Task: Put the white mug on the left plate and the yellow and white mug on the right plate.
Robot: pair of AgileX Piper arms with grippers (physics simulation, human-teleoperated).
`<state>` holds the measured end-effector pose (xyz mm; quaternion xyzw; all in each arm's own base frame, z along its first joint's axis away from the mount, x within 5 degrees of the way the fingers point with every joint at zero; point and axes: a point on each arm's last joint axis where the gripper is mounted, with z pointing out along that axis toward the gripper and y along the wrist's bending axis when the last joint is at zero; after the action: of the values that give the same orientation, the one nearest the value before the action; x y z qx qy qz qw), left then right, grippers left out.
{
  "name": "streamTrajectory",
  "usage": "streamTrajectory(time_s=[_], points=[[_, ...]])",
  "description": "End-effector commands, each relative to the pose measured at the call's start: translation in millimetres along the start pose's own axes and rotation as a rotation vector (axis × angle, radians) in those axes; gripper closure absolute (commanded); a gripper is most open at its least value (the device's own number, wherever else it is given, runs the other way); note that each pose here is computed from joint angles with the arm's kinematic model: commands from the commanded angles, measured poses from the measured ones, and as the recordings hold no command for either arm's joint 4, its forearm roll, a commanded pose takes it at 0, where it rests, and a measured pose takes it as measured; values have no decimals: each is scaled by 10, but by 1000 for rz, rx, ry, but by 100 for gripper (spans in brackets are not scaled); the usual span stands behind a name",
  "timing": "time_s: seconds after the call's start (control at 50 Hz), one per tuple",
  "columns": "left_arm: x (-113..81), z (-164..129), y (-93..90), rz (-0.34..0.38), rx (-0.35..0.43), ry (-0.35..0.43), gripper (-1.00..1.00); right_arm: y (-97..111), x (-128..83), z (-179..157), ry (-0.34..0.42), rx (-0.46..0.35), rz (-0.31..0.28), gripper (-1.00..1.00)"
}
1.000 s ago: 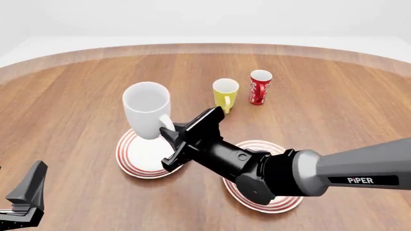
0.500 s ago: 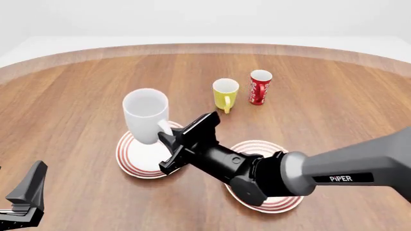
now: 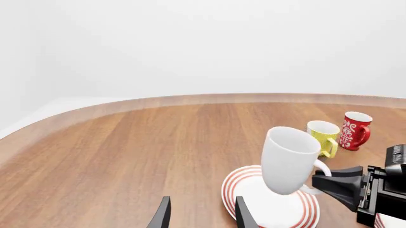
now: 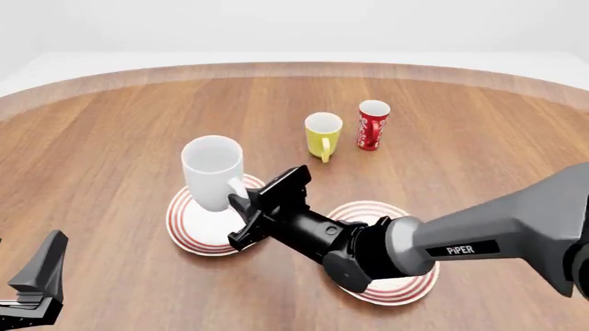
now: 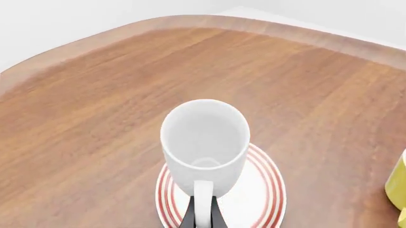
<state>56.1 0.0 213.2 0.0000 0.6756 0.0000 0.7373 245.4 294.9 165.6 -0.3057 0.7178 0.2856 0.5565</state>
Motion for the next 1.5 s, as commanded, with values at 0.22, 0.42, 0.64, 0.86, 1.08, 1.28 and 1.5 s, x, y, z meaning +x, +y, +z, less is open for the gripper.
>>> streamTrajectory(time_s=[0.22,0.42,0.64,0.86,1.08,1.28,1.5], points=[[0,0,0,0,0,0,-100,-58,85,120,27,15,21,100],[0,0,0,0,0,0,-100,-76,143,158,40,20,30,100],[0,0,0,0,0,0,-100,-99,204,219,56,25,38,100],[0,0,0,0,0,0,-100,-105,270,272,73,27,45,100],[0,0,0,0,0,0,-100,-116,336,337,89,30,53,100],[0,0,0,0,0,0,-100,-115,345,342,96,31,52,100],[0,0,0,0,0,0,-100,-127,332,341,98,33,49,100]])
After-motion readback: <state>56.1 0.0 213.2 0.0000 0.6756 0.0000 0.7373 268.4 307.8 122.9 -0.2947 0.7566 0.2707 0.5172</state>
